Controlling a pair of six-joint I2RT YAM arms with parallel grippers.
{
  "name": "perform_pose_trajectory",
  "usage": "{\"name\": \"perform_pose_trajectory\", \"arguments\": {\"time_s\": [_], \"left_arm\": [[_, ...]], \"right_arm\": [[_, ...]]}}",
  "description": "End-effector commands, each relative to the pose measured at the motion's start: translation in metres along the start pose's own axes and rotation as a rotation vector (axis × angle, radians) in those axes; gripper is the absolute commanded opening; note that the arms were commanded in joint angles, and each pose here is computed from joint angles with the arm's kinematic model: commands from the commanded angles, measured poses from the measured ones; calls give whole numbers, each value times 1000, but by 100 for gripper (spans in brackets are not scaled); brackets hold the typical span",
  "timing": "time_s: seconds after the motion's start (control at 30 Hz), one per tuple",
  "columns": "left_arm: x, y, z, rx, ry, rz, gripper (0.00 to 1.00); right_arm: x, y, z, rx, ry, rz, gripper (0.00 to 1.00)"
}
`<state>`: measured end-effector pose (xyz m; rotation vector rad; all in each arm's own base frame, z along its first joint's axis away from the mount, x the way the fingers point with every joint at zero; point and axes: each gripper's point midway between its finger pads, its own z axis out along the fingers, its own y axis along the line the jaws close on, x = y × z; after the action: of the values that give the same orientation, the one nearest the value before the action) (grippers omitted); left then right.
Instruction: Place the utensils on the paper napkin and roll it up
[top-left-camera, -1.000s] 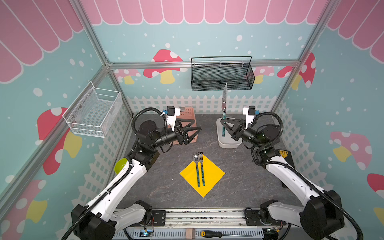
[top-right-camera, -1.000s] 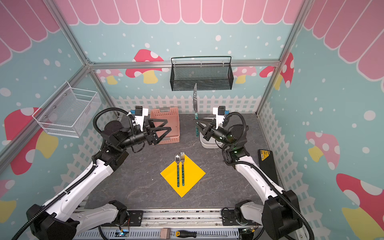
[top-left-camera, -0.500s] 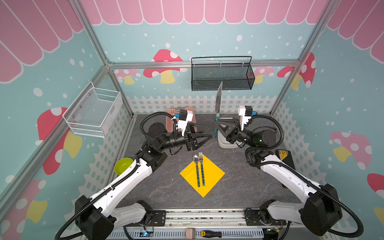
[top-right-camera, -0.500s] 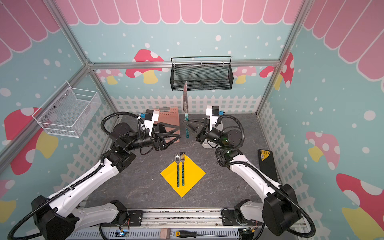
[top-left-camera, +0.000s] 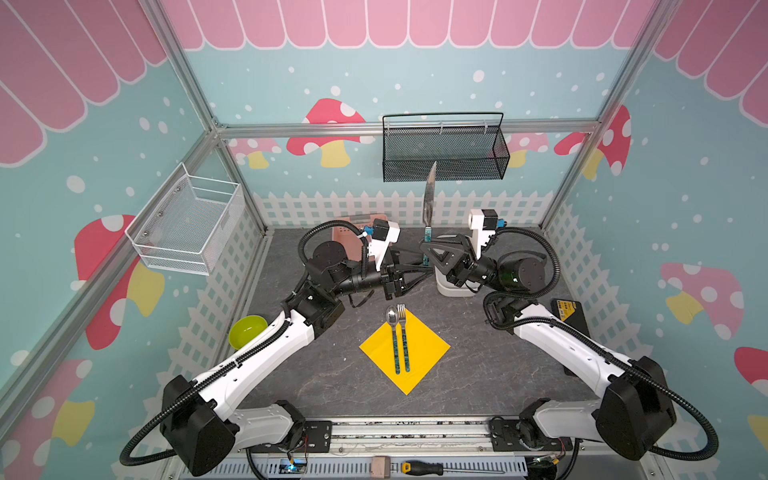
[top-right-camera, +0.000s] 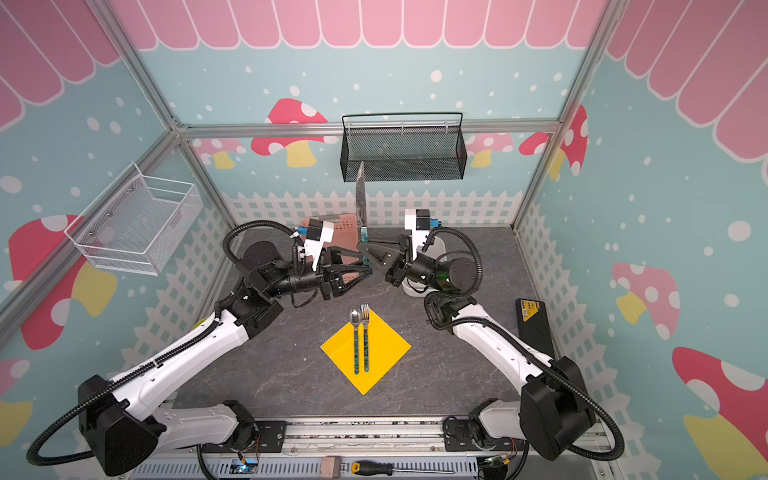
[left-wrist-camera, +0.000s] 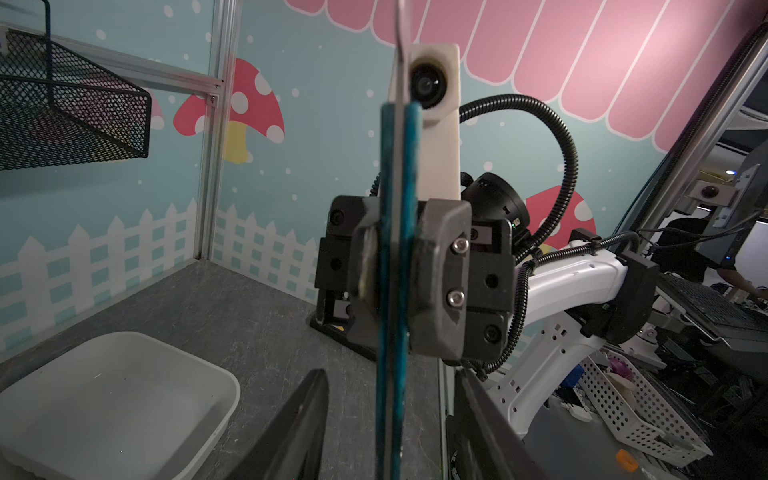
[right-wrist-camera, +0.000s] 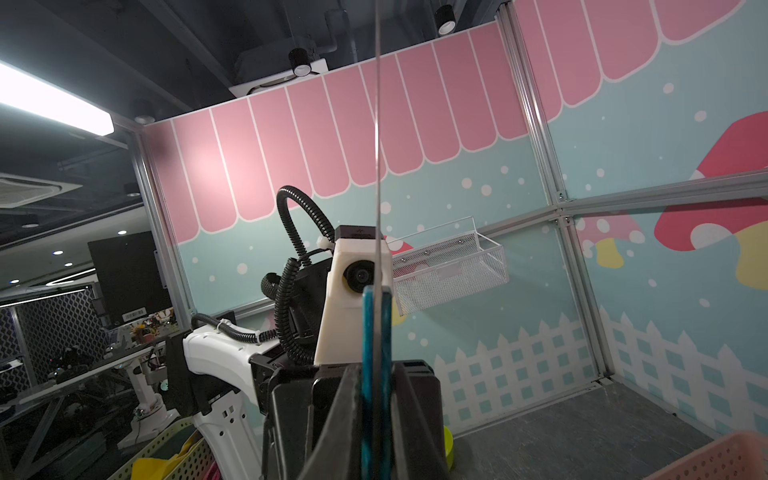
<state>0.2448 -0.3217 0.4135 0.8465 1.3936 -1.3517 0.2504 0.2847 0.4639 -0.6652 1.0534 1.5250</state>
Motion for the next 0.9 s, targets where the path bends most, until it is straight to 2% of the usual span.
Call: {"name": "perform_pose_trajectory", "arguments": {"time_s": [0.0, 0.33, 0.47, 0.6, 0.67, 0.77, 0.87], "left_arm": [[-8, -6, 2, 18, -16, 35, 44], [-3, -4, 2, 29, -23, 28, 23], [-3, -2, 1, 11, -32, 35, 20], [0, 3, 0, -23, -24, 38, 13], [0, 8, -1, -52, -23, 36, 10], [1, 16, -3, -106, -19, 41, 5], [5, 27, -7, -176, -6, 47, 4]], "right_arm": [[-17, 18, 4, -54, -45, -36, 0], [-15, 18, 5, -54, -45, -4, 0], [-14, 16, 5, -44, -42, 7, 0], [-10, 12, 3, -13, -26, 26, 0], [-9, 8, 3, 13, -17, 33, 4], [-8, 4, 2, 59, -2, 28, 17], [-8, -10, -1, 166, 18, 21, 26]]}}
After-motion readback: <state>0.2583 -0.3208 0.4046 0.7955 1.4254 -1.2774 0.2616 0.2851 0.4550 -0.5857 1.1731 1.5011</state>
